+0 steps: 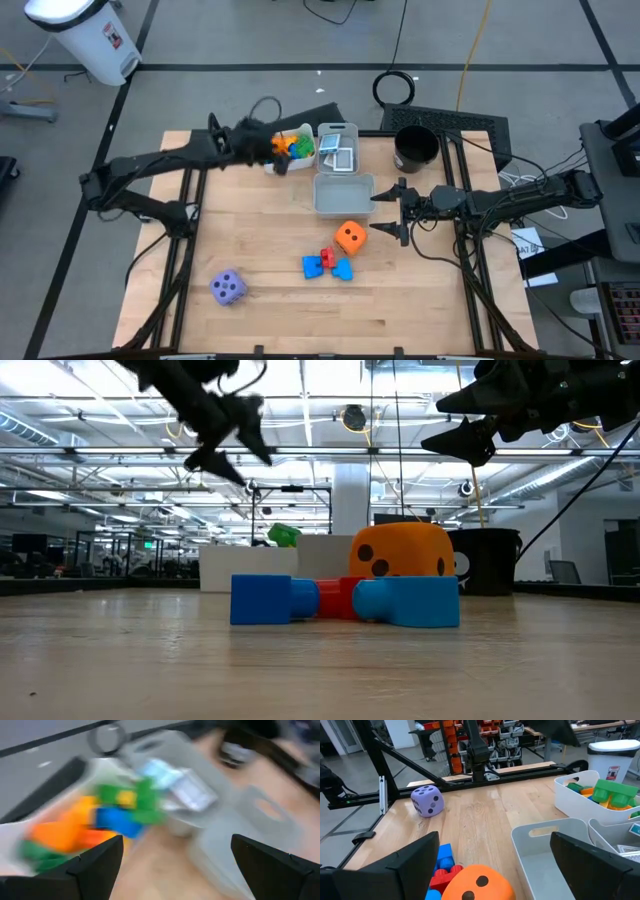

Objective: Pick & Place Toys
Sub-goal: Put the blue game piece into the white bin

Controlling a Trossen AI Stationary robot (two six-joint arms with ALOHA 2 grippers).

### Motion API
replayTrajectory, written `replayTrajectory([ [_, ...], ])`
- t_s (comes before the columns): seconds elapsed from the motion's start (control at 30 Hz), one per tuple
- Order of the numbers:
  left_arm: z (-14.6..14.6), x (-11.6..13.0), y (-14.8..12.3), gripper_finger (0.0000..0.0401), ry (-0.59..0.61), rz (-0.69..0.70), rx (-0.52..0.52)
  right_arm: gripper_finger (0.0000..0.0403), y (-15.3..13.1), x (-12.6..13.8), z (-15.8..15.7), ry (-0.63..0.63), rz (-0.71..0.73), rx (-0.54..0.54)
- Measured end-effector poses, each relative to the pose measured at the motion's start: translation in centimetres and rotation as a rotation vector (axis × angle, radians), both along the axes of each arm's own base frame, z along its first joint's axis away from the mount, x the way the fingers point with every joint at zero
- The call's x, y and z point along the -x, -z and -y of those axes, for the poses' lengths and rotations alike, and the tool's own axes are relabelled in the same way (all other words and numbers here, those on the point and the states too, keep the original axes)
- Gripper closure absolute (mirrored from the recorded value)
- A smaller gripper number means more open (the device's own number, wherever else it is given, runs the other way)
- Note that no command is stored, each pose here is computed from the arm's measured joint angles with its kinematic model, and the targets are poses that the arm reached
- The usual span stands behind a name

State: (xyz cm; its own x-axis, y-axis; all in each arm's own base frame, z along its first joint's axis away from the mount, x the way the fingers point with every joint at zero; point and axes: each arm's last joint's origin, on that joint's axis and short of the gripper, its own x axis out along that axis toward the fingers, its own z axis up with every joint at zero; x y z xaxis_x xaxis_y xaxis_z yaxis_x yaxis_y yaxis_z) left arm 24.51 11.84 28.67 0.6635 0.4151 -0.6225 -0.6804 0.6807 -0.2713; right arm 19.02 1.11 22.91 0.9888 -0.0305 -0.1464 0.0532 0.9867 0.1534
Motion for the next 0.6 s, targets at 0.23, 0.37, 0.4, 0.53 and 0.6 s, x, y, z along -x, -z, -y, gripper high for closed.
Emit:
replayTrajectory([
  [0.23, 10.4, -2.8, 0.0, 0.0025, 0.38, 0.007, -0.02, 0.0046, 0.0, 0.0, 0.0, 0.0, 0.001, 0.0],
  [0.37, 16.6, -3.5, 1.6, 0.0025, 0.557, -0.045, 0.034, 0.0046, 0.0, 0.0, 0.0, 0.002, 0.003, -0.014],
  [0.4, 18.0, -3.7, 2.2, 0.0025, 0.584, -0.058, 0.046, 0.0046, 0.0, 0.0, 0.0, 0.002, 0.003, -0.017],
  [0.53, 22.4, -4.9, 4.8, 0.0025, 0.676, -0.074, 0.07, 0.0046, -0.1, 0.0, 0.0, 0.003, 0.007, -0.019],
  [0.6, 24.0, -5.7, 6.1, 0.0025, 0.722, -0.062, 0.073, 0.0046, -0.1, 0.0, 0.0, 0.003, 0.007, -0.019],
])
